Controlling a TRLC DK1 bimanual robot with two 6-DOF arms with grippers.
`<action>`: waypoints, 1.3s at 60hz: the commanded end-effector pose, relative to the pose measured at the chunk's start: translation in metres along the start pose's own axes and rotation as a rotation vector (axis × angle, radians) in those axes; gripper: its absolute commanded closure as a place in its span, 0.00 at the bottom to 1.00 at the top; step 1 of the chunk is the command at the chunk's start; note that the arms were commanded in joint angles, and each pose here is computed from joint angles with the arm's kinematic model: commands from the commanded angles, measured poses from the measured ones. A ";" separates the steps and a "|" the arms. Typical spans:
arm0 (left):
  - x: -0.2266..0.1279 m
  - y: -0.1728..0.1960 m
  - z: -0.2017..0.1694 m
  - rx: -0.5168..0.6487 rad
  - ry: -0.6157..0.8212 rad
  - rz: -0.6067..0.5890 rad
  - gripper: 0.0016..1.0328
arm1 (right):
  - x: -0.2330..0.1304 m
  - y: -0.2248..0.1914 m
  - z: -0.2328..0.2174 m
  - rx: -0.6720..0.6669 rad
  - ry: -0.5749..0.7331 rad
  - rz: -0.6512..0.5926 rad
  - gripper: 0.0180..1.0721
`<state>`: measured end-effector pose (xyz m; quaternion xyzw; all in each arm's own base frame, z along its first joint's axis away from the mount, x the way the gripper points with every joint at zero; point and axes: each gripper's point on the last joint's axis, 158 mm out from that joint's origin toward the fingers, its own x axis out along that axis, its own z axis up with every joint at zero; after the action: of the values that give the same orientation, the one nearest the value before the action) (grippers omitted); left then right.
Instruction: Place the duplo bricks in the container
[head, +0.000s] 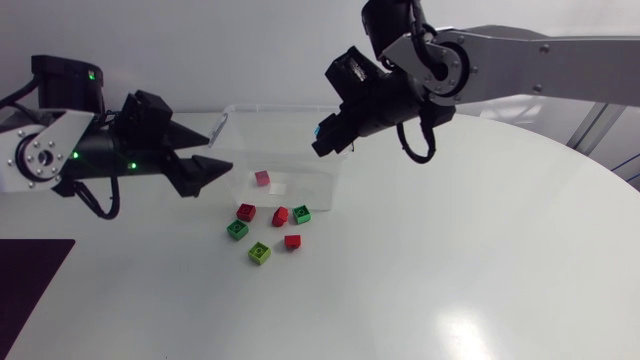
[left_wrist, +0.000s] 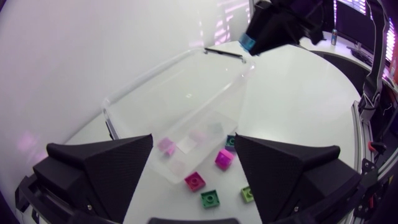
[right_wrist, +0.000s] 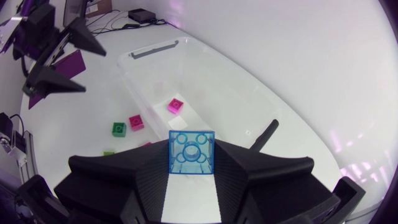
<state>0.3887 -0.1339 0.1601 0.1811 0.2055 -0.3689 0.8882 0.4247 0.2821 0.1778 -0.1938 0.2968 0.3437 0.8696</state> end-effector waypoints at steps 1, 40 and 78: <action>-0.002 -0.023 -0.020 0.004 0.031 -0.031 0.11 | 0.013 -0.011 0.005 0.025 -0.004 -0.024 0.75; 0.051 -0.089 -0.120 -0.107 0.331 -0.096 0.14 | 0.067 -0.047 0.014 0.037 0.013 -0.112 0.15; 0.077 -0.102 -0.147 -0.102 0.473 -0.055 0.14 | 0.001 0.009 -0.023 0.053 0.075 -0.063 0.12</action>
<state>0.3234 -0.1705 -0.0192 0.2162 0.4290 -0.3345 0.8107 0.4295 0.2809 0.1793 -0.1975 0.2982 0.3029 0.8833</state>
